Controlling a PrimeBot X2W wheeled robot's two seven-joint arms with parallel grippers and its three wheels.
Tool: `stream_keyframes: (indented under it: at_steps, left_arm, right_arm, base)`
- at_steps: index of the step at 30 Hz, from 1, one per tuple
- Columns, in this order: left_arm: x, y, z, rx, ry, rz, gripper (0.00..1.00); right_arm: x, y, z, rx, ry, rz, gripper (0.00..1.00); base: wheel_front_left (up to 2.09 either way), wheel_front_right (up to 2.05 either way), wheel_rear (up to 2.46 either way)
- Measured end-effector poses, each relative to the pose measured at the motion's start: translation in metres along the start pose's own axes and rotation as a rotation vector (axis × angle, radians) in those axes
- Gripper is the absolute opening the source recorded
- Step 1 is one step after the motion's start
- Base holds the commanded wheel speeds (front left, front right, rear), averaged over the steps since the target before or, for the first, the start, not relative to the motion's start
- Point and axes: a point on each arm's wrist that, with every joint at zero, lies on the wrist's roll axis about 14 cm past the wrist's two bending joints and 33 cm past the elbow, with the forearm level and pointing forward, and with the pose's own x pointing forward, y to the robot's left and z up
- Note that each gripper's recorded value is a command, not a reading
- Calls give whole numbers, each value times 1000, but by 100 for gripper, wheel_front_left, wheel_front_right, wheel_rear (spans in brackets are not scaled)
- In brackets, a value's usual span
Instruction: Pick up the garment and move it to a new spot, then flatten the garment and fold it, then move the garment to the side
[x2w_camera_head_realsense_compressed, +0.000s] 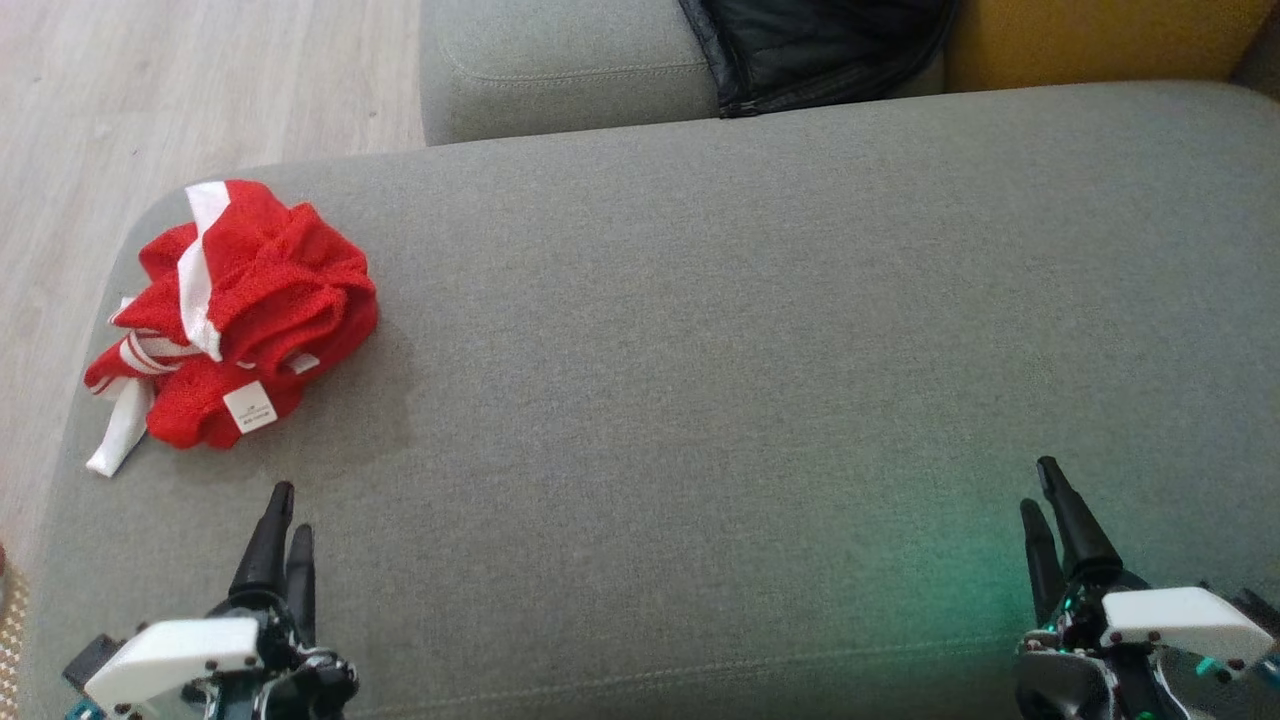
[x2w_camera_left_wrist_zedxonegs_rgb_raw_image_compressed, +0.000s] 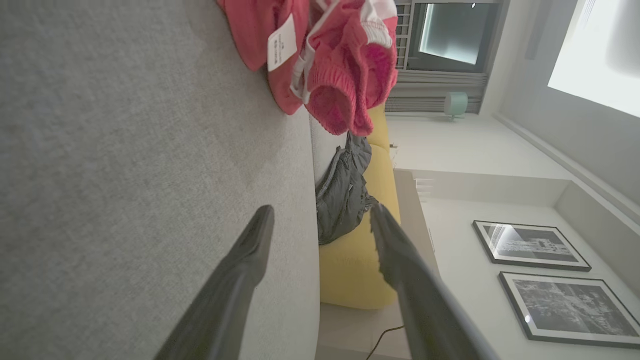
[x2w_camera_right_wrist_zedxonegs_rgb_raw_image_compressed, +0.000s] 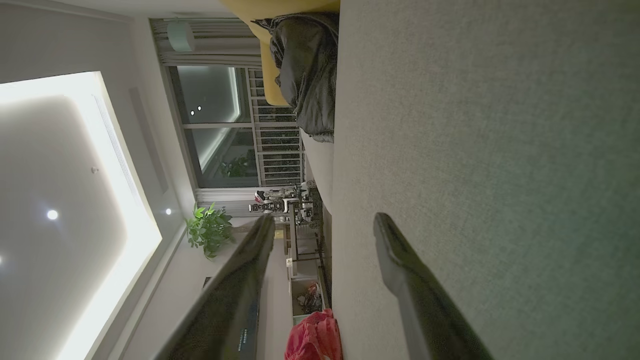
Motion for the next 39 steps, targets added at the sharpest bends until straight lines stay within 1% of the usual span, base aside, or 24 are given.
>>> stream_keyframes:
  at_steps: [6,7,8,17,18,26,33,34,39]
  left_arm:
    - [1,-6,-1,96,1,-16,100]
    - [2,-9,-3,138,4,-24,100]
    - [2,-9,-3,138,4,-24,100]
    - [4,-13,-15,310,29,-18,100]
    - [4,-12,-18,346,34,-17,100]
    - [5,-14,-26,457,47,-11,100]
    - [6,-22,-28,546,36,-31,100]
    - [6,-22,-28,546,36,-31,100]
    - [7,-26,-33,614,36,-46,100]
  right_arm:
    - [0,1,1,-97,-7,-2,100]
    - [0,2,1,-133,-8,2,100]
    - [0,2,1,-133,-8,2,100]
    - [2,12,-11,-328,22,31,100]
    - [3,15,-12,-359,22,41,100]
    - [3,22,-18,-453,27,67,100]
    - [3,25,-26,-566,39,89,100]
    - [3,25,-26,-566,39,89,100]
    - [3,29,-30,-637,41,106,100]
  base:
    - [0,0,0]
    - [0,0,0]
    - [0,0,0]
    - [0,0,0]
    - [0,0,0]
    - [0,0,0]
    - [0,0,0]
    - [0,0,0]
    - [0,0,0]
